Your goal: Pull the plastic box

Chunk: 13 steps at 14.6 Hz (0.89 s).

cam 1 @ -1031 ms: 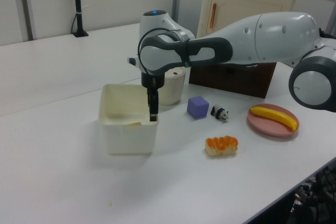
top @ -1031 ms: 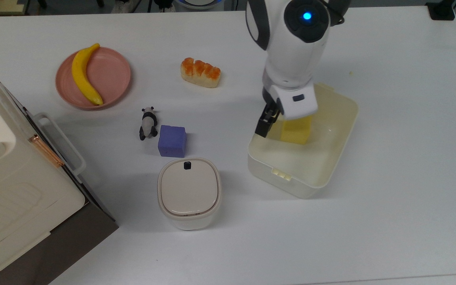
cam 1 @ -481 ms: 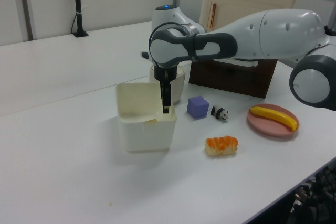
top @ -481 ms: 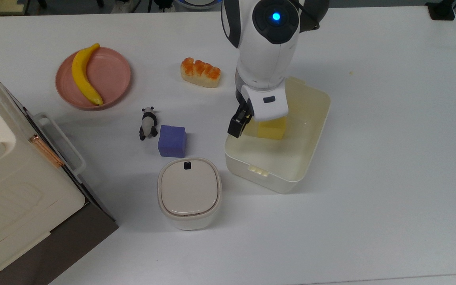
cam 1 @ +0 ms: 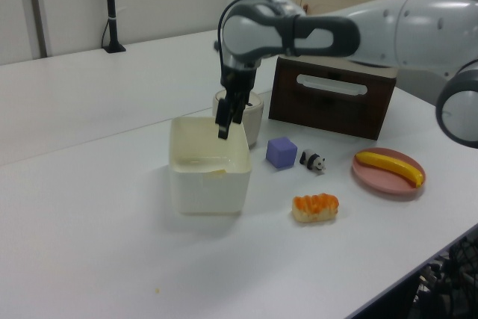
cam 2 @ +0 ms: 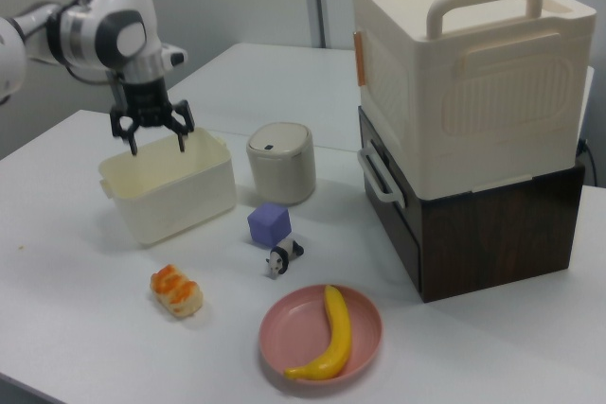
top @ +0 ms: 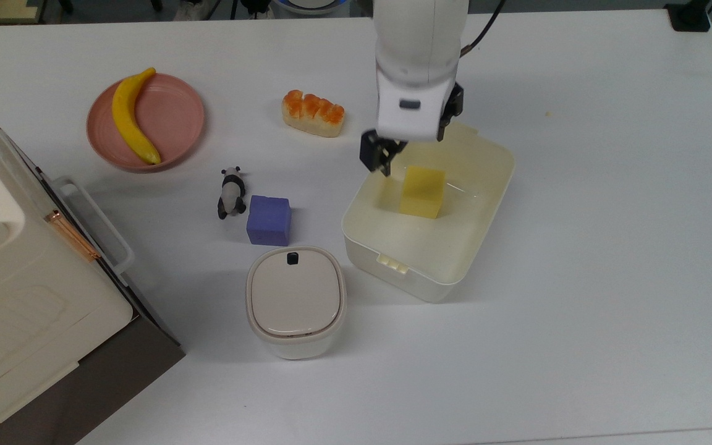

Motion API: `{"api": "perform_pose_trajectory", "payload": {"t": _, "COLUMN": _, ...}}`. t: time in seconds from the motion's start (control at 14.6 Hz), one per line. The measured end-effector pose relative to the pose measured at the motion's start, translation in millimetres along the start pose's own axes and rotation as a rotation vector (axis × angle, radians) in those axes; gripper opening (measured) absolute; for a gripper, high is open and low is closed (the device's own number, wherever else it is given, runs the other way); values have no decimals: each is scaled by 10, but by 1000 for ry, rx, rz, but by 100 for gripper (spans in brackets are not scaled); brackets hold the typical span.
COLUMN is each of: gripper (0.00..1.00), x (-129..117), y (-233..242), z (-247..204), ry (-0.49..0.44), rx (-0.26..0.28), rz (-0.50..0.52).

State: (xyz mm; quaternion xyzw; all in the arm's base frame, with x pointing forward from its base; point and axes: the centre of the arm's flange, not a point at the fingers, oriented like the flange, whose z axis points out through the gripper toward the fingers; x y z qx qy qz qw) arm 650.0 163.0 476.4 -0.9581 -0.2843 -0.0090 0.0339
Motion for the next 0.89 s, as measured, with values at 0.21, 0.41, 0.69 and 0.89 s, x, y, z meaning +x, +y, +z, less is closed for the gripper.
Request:
{"api": "perform_pose_trajectory", "payload": {"t": 0.21, "gripper": 100, "x": -287, "y": 158, "z": -518, "ry": 15, "rx": 2, "rz": 274}}
{"api": "perform_pose_trajectory", "payload": {"t": 0.41, "gripper": 100, "x": -764, "y": 490, "z": -927, "ry": -34, "rx": 21, "rz": 385}}
{"api": "perform_pose_trajectory", "payload": {"t": 0.69, "gripper": 100, "x": -1312, "y": 851, "z": -1343, "ry": -51, "rx": 34, "rz": 487}}
{"api": "perform_pose_trajectory", "payload": {"t": 0.89, "gripper": 100, "x": -1486, "y": 985, "z": -1486, "ry": -38, "rx": 15, "rz": 520}}
